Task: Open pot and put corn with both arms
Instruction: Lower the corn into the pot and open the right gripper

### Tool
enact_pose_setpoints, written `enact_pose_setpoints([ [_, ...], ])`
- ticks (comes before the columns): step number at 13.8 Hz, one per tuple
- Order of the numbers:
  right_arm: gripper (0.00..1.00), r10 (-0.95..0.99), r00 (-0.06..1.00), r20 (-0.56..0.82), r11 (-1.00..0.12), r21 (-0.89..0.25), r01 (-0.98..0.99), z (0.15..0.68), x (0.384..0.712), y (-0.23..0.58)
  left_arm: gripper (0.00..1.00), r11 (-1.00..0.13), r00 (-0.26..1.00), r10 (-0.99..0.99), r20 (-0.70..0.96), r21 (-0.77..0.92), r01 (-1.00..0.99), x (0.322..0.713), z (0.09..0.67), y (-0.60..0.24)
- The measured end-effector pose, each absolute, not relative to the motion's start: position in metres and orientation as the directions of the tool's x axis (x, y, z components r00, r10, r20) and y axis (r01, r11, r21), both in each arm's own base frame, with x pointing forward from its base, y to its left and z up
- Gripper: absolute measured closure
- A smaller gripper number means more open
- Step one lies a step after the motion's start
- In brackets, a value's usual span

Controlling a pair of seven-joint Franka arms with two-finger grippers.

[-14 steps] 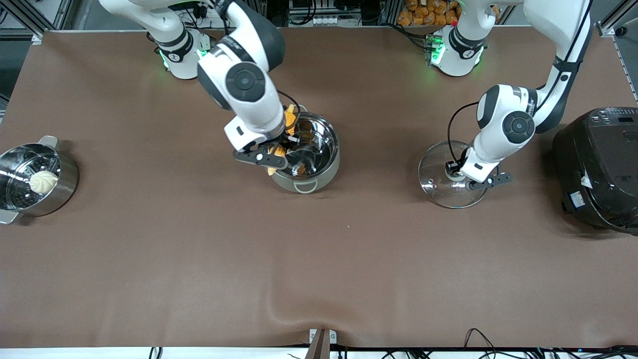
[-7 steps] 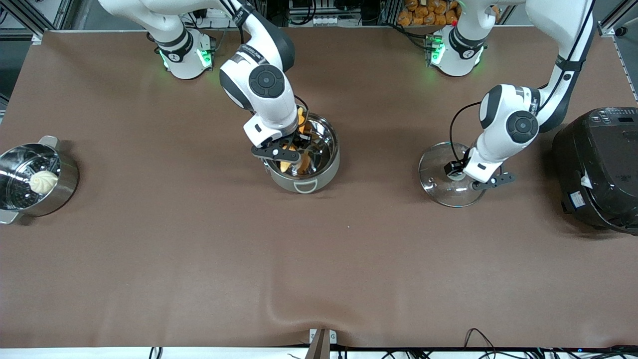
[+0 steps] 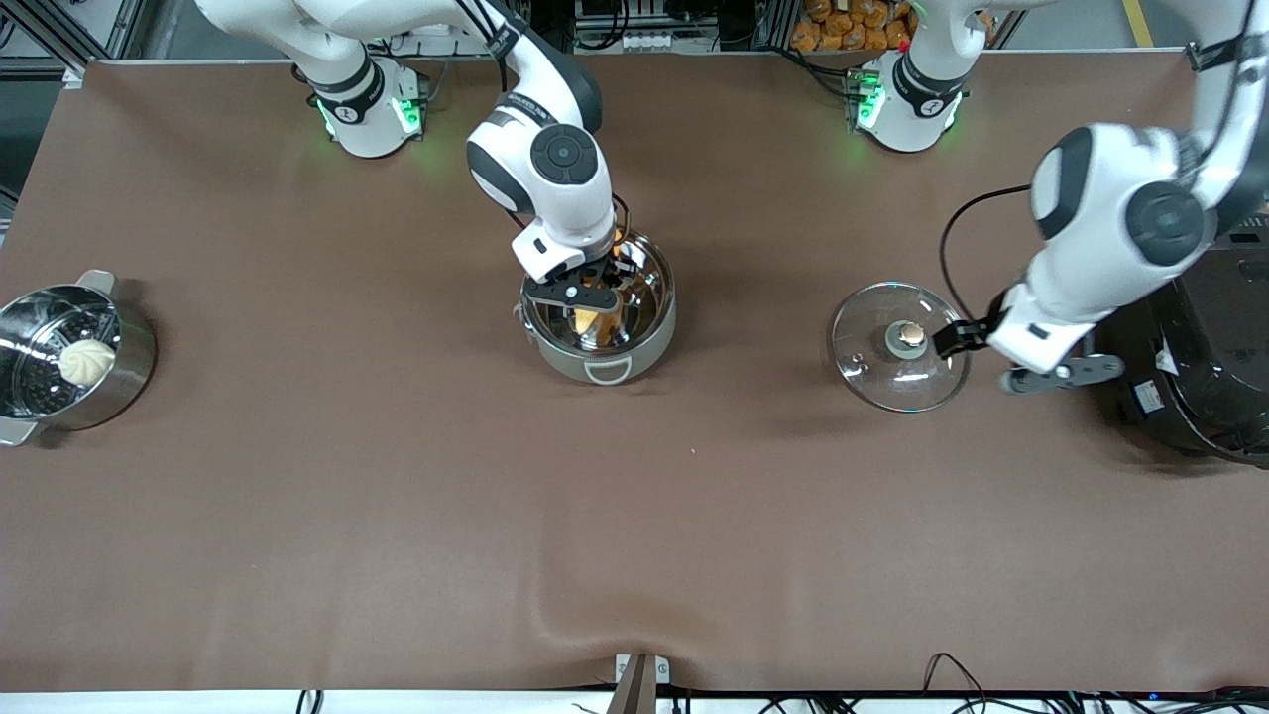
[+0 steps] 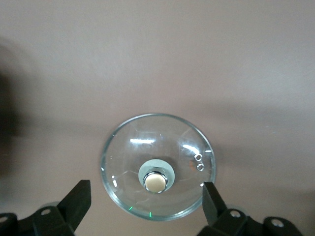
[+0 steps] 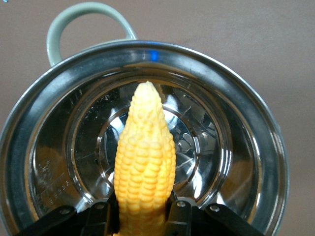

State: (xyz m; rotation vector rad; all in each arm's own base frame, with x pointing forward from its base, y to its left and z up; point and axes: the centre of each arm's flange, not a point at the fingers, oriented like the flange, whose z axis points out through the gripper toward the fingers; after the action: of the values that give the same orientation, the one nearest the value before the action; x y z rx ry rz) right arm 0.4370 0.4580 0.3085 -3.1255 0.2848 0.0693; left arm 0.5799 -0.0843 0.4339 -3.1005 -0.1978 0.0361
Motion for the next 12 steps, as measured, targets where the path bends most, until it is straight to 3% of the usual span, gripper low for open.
enact_pose_setpoints([
  [3, 0.59, -0.182, 0.982, -0.047, -0.983, 0.003, -0.182, 0.303, 0.438, 0.458, 0.00, -0.995, 0.995, 0.096, -0.012, -0.033, 0.096, 0.590, 0.468, -0.073],
  [7, 0.18, -0.191, 0.981, -0.040, -0.982, 0.000, -0.191, 0.304, 0.443, 0.454, 0.00, -0.995, 0.995, 0.090, -0.039, -0.040, 0.088, 0.592, 0.490, -0.060],
  [8, 0.04, -0.195, 0.980, -0.036, -0.981, -0.005, -0.195, 0.306, 0.446, 0.454, 0.00, -0.995, 0.995, 0.091, -0.052, -0.043, 0.088, 0.592, 0.500, -0.060],
  [12, 0.00, -0.247, 0.969, -0.002, -0.968, -0.053, -0.247, 0.335, 0.477, 0.440, 0.00, -0.994, 0.992, 0.097, -0.076, -0.049, 0.093, 0.589, 0.540, -0.058],
])
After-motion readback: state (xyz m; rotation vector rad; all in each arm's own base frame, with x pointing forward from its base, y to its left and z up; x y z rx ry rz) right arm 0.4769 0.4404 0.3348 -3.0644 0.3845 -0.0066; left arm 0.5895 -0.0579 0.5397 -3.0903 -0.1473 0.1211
